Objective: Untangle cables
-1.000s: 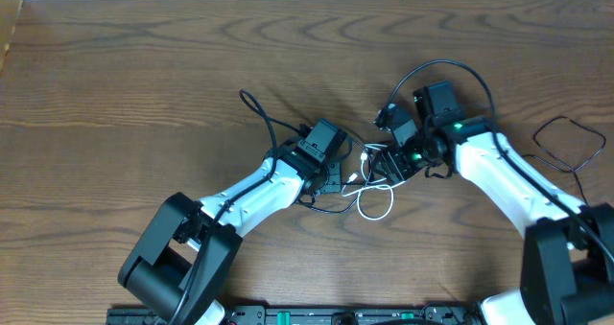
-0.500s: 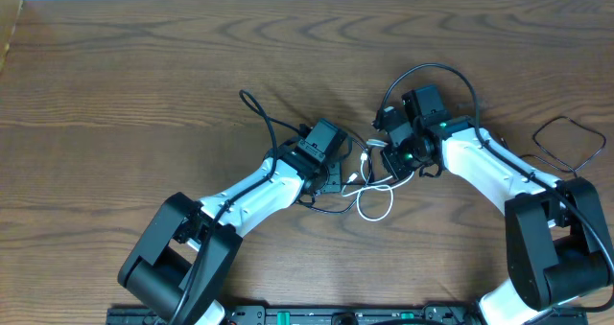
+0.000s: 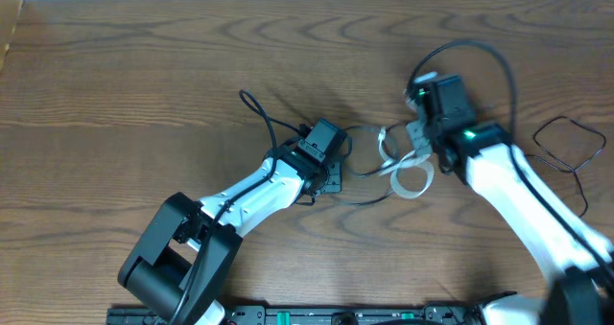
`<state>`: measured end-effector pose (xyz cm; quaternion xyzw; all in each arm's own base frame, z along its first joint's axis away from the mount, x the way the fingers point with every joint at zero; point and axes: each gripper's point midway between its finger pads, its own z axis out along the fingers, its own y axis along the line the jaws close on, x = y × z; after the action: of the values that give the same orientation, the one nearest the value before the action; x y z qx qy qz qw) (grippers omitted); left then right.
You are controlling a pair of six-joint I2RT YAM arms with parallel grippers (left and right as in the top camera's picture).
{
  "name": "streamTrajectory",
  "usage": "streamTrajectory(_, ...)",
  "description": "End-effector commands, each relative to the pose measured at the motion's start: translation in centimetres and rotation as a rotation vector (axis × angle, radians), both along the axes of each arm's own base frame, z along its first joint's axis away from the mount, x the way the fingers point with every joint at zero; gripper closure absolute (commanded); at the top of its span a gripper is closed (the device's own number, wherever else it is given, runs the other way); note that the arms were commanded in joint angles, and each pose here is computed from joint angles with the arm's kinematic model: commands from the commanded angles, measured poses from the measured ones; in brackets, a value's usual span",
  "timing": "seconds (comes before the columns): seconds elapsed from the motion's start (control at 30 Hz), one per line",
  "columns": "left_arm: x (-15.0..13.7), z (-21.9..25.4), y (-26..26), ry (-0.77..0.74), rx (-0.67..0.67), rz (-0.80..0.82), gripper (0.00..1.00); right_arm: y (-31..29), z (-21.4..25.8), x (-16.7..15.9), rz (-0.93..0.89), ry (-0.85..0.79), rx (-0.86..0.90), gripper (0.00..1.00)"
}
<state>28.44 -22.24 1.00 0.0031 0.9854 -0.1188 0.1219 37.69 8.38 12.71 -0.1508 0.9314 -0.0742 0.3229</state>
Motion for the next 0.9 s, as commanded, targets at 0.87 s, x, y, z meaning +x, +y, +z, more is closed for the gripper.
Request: streamTrajectory(0.87, -0.4, -0.5, 0.1, 0.018, -0.005, 0.001, 0.76, -0.5, 18.7, -2.3, -0.062, -0.547, 0.285, 0.99)
